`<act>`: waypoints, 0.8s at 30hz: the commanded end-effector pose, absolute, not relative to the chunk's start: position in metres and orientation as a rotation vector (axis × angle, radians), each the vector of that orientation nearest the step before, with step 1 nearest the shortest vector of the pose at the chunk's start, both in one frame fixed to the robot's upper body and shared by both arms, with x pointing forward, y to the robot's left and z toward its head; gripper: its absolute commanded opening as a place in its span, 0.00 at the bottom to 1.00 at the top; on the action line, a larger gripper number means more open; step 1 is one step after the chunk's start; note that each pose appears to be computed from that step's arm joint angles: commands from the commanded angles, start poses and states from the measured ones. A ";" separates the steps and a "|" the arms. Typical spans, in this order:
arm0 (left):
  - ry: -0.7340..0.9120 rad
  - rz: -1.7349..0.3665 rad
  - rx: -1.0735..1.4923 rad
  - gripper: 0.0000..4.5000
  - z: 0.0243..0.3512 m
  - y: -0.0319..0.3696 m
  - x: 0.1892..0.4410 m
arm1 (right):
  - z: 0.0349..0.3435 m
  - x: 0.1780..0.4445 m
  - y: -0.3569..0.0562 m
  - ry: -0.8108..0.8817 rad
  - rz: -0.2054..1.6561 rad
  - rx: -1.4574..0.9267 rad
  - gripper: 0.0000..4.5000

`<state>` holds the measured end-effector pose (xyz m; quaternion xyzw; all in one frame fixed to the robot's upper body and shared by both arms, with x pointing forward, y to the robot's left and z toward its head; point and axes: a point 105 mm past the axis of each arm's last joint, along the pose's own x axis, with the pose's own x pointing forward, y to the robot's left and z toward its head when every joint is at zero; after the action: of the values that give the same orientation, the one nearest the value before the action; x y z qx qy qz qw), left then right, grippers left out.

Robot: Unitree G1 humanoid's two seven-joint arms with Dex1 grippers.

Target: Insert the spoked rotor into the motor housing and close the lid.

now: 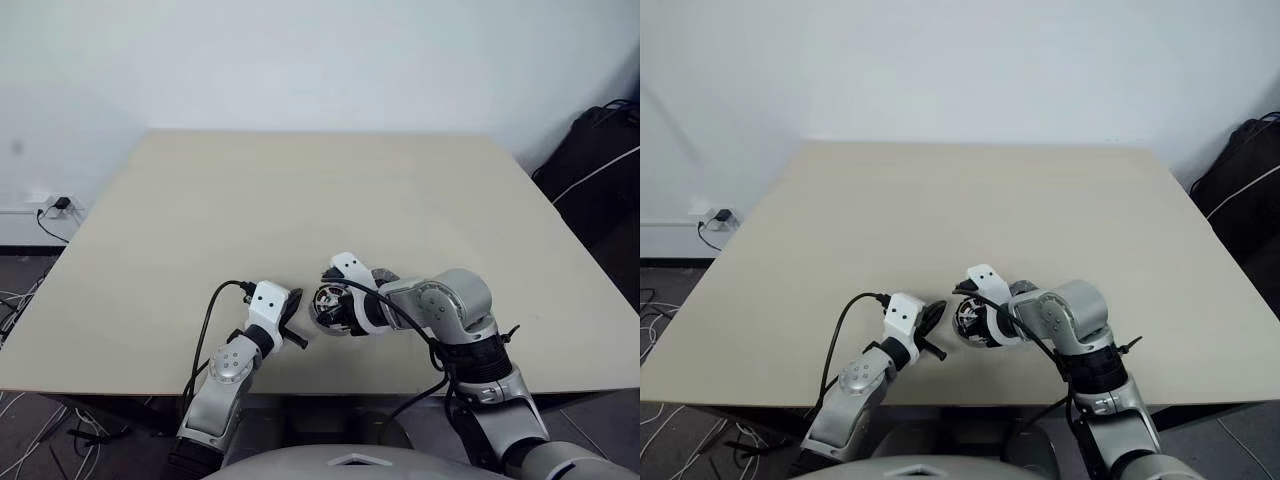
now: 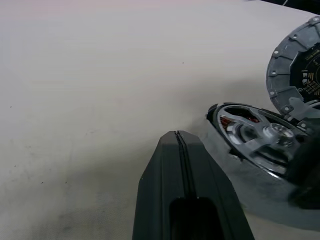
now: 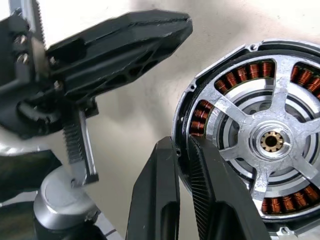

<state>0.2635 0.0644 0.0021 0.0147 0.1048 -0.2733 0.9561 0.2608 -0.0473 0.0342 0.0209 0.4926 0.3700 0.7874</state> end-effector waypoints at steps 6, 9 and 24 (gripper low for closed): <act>0.165 -0.560 0.041 0.00 0.015 0.067 0.267 | 0.043 0.270 -0.040 1.021 0.769 0.137 0.58; 0.168 -0.561 0.044 0.00 0.015 0.068 0.266 | 0.056 0.272 -0.033 0.973 0.808 0.201 0.58; 0.181 -0.583 0.048 0.00 0.014 0.067 0.263 | 0.187 0.307 -0.023 0.332 0.878 0.638 0.58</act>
<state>0.2594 0.0707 -0.0035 0.0255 0.1200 -0.2804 0.9520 0.2960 -0.0180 0.1519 0.2738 0.2491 0.4308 0.8230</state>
